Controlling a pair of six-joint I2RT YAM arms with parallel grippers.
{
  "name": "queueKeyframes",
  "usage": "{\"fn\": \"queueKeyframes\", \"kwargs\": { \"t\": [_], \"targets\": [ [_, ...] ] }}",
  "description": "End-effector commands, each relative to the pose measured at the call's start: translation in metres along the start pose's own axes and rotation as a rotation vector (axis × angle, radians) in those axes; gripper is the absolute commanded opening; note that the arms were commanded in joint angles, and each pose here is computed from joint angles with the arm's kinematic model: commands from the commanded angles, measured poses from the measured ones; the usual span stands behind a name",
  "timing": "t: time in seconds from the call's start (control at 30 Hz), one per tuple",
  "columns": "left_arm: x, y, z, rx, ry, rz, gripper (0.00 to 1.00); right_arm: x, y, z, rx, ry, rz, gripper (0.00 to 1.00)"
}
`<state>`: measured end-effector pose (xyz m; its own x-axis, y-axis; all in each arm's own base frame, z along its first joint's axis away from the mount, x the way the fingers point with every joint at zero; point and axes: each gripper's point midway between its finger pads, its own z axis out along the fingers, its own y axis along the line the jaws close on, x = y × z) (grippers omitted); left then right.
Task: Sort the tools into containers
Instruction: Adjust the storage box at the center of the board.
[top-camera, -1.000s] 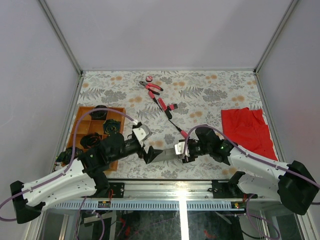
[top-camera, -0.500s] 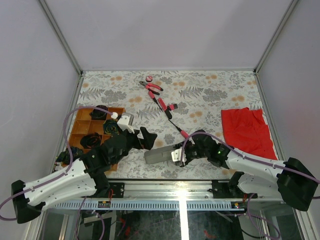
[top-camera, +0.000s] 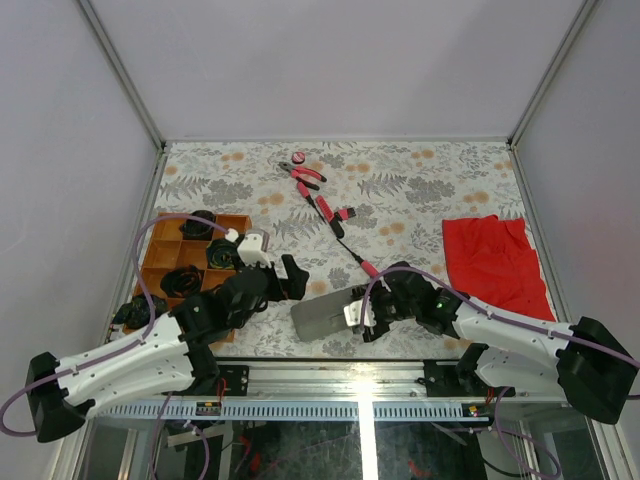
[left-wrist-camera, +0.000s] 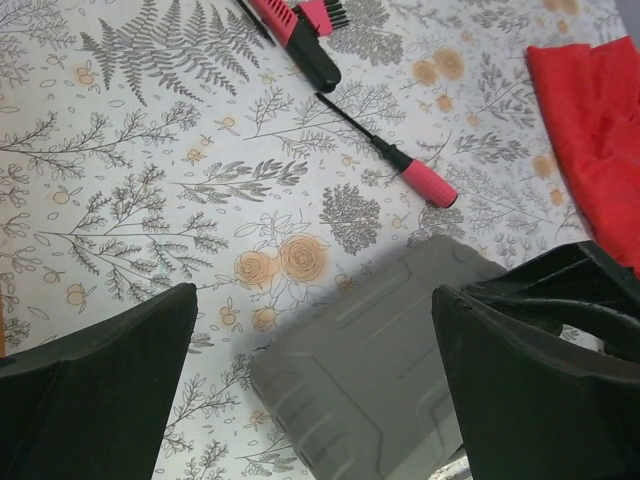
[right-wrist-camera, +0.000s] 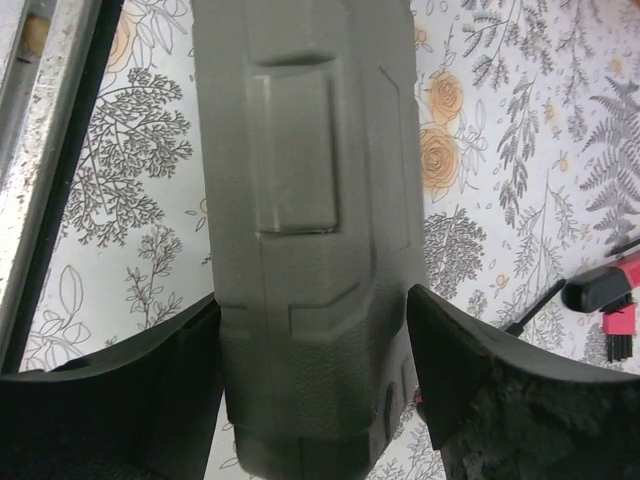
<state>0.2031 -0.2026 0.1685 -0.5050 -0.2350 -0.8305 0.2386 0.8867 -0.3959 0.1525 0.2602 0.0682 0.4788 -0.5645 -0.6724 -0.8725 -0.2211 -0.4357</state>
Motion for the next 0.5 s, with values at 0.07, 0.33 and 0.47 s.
{"fn": "queueKeyframes", "kwargs": {
  "t": [0.07,0.33,0.47],
  "targets": [
    [-0.008,0.006,0.003,-0.059,-0.016,0.004,1.0,-0.011,0.001,-0.006,-0.001,-0.032,0.02,0.77],
    [-0.003,0.011,0.01,-0.113,0.02,0.029,1.0,-0.013,0.007,-0.005,-0.03,-0.041,0.058,0.84],
    [-0.003,0.014,0.013,-0.127,0.021,0.023,1.0,-0.017,0.005,-0.008,-0.029,-0.041,0.076,0.85]
  ]
}}
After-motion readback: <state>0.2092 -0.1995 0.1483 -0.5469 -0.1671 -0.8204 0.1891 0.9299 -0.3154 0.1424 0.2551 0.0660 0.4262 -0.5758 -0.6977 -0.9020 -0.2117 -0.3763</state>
